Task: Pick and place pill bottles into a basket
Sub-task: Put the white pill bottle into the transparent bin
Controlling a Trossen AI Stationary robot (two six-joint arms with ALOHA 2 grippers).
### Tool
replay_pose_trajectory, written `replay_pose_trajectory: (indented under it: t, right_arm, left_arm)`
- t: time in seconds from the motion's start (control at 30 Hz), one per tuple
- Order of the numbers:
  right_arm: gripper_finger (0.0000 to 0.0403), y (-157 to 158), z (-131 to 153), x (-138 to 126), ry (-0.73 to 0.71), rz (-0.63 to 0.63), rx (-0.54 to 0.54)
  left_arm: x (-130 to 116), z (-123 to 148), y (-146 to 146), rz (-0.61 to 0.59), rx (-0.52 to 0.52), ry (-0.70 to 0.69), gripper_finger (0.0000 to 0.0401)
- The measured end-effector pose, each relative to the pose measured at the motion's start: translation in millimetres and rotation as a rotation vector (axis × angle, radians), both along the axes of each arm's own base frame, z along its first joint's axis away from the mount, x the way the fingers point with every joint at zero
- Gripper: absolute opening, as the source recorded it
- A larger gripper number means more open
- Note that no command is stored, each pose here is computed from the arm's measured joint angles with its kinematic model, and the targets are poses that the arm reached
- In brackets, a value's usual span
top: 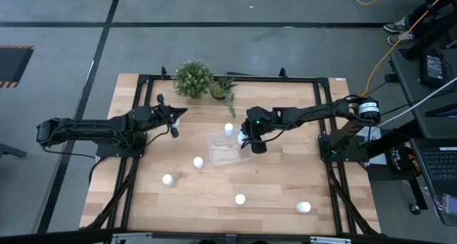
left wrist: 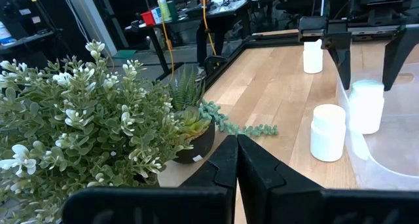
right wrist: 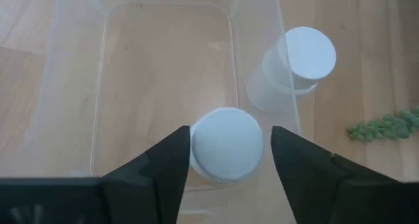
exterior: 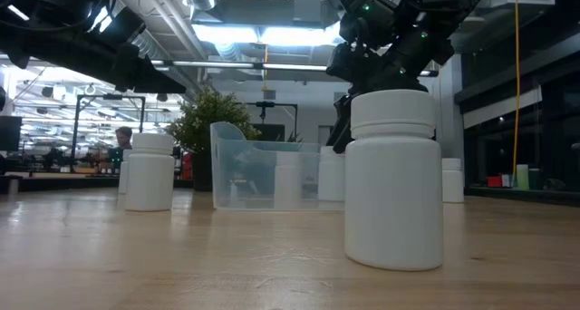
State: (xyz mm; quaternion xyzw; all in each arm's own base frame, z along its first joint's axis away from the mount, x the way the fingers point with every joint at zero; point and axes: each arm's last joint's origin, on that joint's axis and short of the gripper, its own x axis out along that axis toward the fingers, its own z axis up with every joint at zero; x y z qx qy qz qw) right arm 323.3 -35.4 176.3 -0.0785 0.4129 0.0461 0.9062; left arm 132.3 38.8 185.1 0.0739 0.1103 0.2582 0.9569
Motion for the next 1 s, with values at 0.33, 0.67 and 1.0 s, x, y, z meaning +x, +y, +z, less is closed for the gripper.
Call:
replay_pose_trajectory:
  t: [0.33,0.67,1.0]
  right_arm:
    - [0.0227,0,7,-1,-0.028,0.000,-0.004]
    - [0.0226,1,34,-10,-0.115,0.000,-0.014]
    - [0.0195,2,75,-36,-0.189,-0.084,-0.105]
  left_arm:
    - [0,0,0,0.000,0.000,0.000,0.0004]
    - [0,0,0,0.000,-0.001,0.003,0.0004]
    - [0,0,0,-0.004,-0.001,0.004,0.0008]
